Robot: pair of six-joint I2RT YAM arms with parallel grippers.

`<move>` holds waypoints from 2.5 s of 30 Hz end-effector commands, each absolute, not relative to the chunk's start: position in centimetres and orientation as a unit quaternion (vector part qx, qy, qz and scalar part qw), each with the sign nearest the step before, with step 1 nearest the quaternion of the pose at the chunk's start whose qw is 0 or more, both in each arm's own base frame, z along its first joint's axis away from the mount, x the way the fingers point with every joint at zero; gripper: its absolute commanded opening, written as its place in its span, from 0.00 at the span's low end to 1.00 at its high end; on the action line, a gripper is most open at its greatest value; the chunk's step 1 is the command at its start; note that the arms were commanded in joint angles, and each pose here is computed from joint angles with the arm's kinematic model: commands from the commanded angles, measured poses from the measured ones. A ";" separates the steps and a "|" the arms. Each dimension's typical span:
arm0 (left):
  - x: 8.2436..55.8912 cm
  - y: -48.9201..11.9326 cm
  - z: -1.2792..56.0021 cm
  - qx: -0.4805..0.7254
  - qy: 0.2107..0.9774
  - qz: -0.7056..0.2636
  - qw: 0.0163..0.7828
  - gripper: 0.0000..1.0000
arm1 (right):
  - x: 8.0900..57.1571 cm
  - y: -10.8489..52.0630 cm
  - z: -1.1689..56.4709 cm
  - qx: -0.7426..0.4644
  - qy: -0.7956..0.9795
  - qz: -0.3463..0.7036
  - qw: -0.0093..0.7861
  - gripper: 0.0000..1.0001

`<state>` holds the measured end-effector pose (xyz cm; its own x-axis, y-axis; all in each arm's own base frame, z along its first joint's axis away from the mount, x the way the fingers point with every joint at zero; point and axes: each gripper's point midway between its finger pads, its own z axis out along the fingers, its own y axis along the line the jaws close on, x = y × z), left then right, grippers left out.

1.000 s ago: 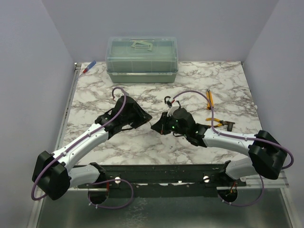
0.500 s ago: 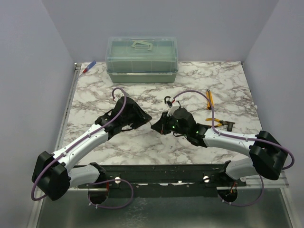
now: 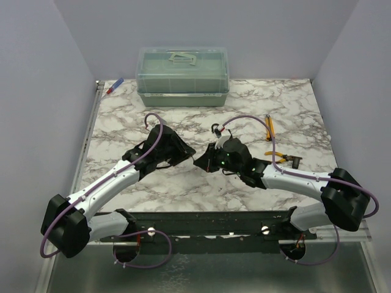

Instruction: Unlock with the key

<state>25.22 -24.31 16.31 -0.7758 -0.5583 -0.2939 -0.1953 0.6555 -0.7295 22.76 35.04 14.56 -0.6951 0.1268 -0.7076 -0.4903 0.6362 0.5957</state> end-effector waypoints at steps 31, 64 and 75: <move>24.9 -25.1 18.1 -0.182 0.857 -0.390 0.282 0.00 | 23.8 36.0 17.0 -0.106 0.815 0.415 0.390 0.00; 24.1 -25.9 19.1 -0.112 0.825 -0.426 0.354 0.00 | 25.9 35.4 18.8 -0.082 0.819 0.420 0.383 0.00; 24.3 -26.5 19.3 -0.114 0.814 -0.442 0.360 0.00 | 26.8 35.3 19.5 -0.085 0.812 0.425 0.391 0.00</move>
<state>25.37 -25.05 18.21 -0.6886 -0.5292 -0.4957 0.0668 0.6344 -0.7701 25.00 34.99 16.95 -0.7335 0.1458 -0.6639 -0.4396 0.6432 0.6269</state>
